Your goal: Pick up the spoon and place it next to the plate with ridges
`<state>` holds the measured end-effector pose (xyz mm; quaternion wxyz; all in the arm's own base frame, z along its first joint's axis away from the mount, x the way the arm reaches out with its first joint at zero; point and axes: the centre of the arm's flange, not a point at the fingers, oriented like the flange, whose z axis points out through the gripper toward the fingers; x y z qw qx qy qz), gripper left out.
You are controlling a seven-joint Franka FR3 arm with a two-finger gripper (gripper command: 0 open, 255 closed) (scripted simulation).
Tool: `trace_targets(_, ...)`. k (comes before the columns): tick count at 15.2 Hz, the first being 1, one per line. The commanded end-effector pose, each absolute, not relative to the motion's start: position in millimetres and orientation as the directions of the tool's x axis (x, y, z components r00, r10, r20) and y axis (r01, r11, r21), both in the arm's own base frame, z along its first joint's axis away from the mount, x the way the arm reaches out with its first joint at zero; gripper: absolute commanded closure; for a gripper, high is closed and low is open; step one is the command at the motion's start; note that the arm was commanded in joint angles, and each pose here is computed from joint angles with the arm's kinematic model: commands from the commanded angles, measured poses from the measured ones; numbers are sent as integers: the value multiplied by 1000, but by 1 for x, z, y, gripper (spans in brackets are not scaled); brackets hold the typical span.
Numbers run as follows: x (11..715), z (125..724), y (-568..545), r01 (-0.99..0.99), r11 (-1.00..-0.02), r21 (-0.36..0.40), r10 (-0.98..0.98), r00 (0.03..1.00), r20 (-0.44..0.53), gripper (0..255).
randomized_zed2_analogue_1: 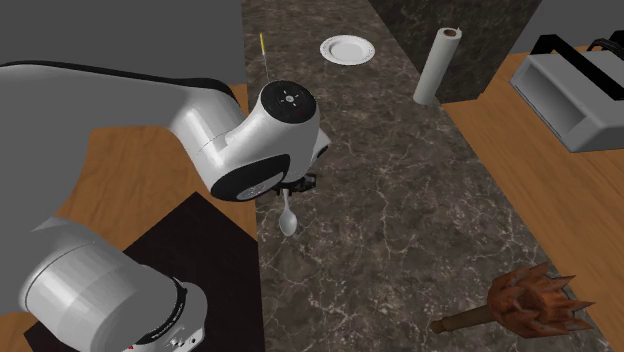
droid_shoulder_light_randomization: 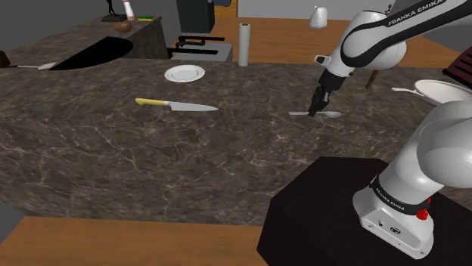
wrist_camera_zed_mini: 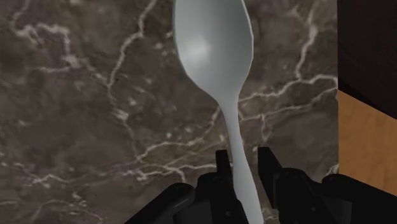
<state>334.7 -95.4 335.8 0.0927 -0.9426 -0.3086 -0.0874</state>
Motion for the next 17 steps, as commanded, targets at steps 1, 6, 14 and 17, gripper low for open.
trace_targets(1, 334, 344, -95, 598, -792, -121, 566, 794, 222, 255)
trace_targets(6, 334, 370, -95, 598, -792, -121, 566, 794, 222, 255)
trace_targets(14, 334, 412, -95, 598, -792, -121, 566, 794, 222, 255)
trace_targets(17, 334, 423, -95, 598, -792, -121, 566, 794, 222, 255)
